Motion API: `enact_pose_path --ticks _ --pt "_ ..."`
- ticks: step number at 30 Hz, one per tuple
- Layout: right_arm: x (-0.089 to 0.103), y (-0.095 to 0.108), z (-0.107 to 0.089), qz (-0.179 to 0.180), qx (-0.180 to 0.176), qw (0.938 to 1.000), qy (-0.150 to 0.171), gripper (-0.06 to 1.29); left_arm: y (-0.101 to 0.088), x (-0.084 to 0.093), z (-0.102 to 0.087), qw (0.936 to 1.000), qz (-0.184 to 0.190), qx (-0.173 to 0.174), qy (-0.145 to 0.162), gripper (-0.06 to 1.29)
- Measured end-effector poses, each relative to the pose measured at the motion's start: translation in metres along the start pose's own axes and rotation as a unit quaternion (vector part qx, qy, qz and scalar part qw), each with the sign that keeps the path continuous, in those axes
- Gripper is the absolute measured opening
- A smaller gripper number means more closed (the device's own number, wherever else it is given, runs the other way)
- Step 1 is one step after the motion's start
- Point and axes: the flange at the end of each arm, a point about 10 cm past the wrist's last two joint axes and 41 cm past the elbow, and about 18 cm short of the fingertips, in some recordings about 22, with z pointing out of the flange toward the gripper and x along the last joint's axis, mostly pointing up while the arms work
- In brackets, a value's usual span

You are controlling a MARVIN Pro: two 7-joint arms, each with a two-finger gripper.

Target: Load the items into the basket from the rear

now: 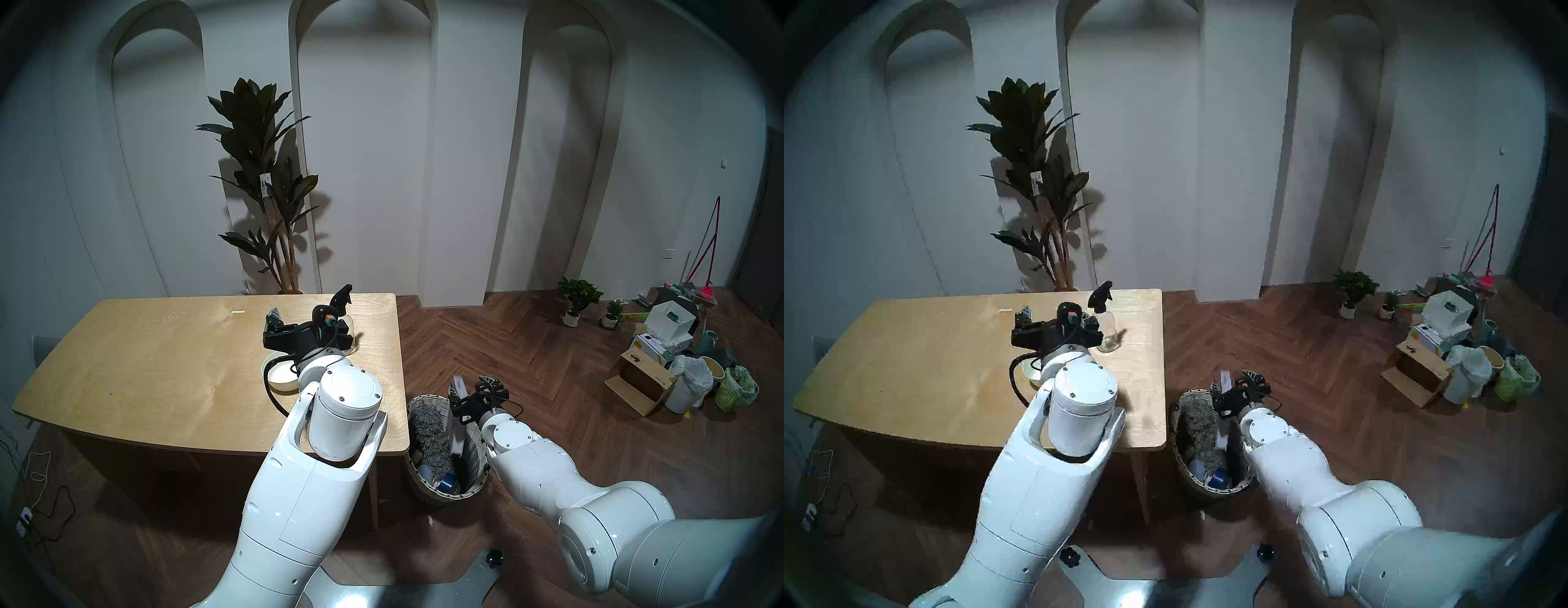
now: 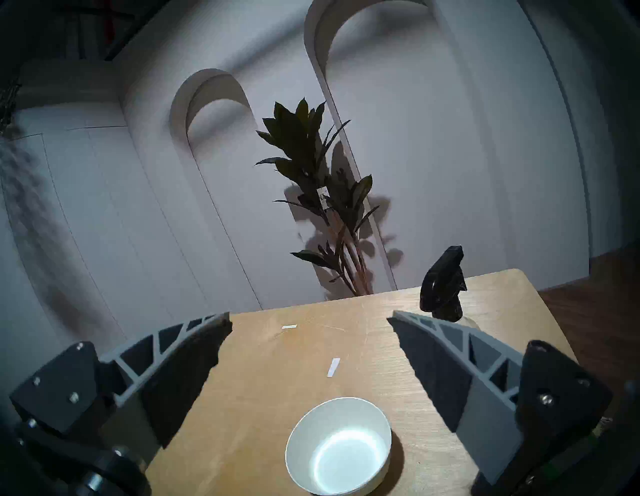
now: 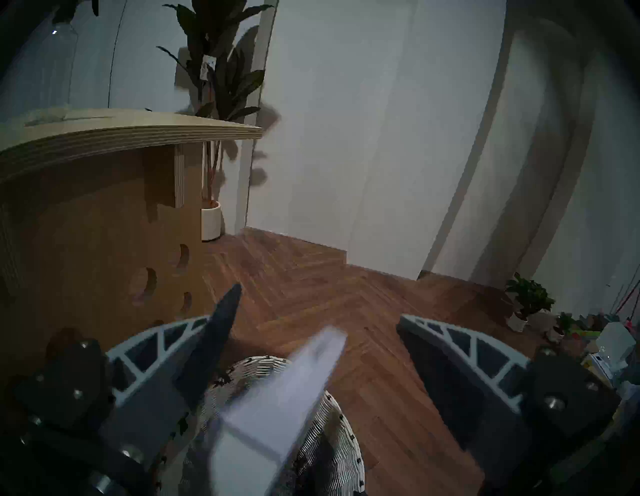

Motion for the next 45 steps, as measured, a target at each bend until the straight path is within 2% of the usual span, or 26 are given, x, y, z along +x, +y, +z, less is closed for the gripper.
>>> enact_pose_path --ticks 8,11,16,20,26,30,37,41,45 --pt "-0.002 0.002 0.000 -0.005 -0.001 0.9999 0.010 1.24 -0.004 -0.004 0.008 1.0000 0.005 -0.003 -0.006 1.23" --pt "0.000 0.006 0.000 -0.008 0.003 0.9997 0.024 1.24 0.000 -0.011 0.016 0.9995 0.019 -0.019 -0.016 1.23" --pt "0.005 0.024 0.001 -0.011 -0.002 0.9993 0.036 1.24 0.012 -0.015 0.028 0.9971 0.021 -0.068 -0.026 1.23" --pt "0.010 0.043 0.002 -0.004 -0.017 0.9990 0.042 1.24 0.022 -0.012 0.033 0.9938 0.031 -0.105 -0.022 1.23" --pt "0.017 0.077 0.002 0.014 -0.050 0.9976 0.047 1.24 0.032 -0.008 0.040 0.9848 0.056 -0.164 -0.014 1.23" --pt "0.020 0.099 0.001 0.026 -0.068 0.9962 0.048 1.24 0.028 -0.006 0.051 0.9786 0.074 -0.192 -0.004 1.24" --pt "0.027 0.123 0.001 0.038 -0.088 0.9942 0.049 1.24 0.013 -0.012 0.080 0.9746 0.089 -0.206 -0.008 1.24" --pt "0.031 0.134 0.001 0.045 -0.098 0.9930 0.050 1.24 0.002 -0.011 0.097 0.9737 0.069 -0.217 -0.007 1.24" --pt "0.032 0.143 -0.001 0.052 -0.106 0.9917 0.051 1.24 -0.011 -0.007 0.112 0.9711 0.016 -0.238 0.001 1.24"
